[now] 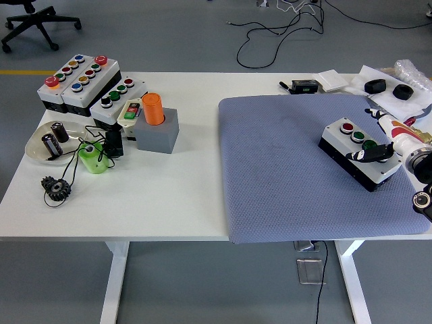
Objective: Pick up the button,place it on the desk,press the button,press the button
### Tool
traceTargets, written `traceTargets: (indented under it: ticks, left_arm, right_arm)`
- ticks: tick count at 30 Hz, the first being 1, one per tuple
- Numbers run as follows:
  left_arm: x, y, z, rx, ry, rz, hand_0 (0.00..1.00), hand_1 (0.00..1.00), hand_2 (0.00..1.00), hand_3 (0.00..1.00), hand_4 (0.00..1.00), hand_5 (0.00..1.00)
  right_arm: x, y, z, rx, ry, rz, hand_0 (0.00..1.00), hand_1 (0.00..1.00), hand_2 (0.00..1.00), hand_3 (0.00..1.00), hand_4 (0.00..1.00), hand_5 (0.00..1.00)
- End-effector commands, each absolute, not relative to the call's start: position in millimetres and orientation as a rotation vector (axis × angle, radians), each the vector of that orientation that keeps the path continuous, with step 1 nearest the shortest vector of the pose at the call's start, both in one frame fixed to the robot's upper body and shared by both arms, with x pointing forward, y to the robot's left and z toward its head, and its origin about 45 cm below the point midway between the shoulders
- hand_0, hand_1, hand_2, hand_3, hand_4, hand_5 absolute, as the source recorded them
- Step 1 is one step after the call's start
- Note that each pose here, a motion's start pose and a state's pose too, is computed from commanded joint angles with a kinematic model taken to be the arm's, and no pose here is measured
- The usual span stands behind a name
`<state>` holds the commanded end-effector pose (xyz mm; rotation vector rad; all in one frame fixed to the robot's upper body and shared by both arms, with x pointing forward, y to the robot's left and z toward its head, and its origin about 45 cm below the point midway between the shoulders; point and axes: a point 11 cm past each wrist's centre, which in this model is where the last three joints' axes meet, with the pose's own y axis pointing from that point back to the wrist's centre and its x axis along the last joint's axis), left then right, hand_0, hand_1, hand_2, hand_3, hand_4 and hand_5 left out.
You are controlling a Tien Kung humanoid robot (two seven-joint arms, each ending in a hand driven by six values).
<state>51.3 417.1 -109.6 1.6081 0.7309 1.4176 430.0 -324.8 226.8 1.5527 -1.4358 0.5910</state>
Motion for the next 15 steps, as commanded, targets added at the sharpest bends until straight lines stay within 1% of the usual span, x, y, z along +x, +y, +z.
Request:
traceTargets:
  ticks: [12,13,15]
  left_arm:
    - [46.8,417.7,-110.0,1.618,0.733,1.410,0.601,0.517,0.488,0.448,0.281,0.974]
    - [46.8,417.8,-109.9,1.619,0.732,1.409,0.601,0.516,0.488,0.447,0.280,0.973]
    - [46.5,418.0,-109.9,1.619,0.733,1.409,0.601,0.516,0.488,0.447,0.280,0.973]
  right_arm:
    - [444.0,-317.3,213.2,1.527,-1.405,0.523,0.941,0.930,0.979,0.998,0.975,0.242]
    - [445.8,-317.4,212.1,1.518,-1.403,0.517,0.914,0.887,0.965,0.981,0.974,0.244]
    - [449.5,-316.7,211.2,1.494,-1.394,0.515,0.914,0.887,0.965,0.981,0.974,0.244]
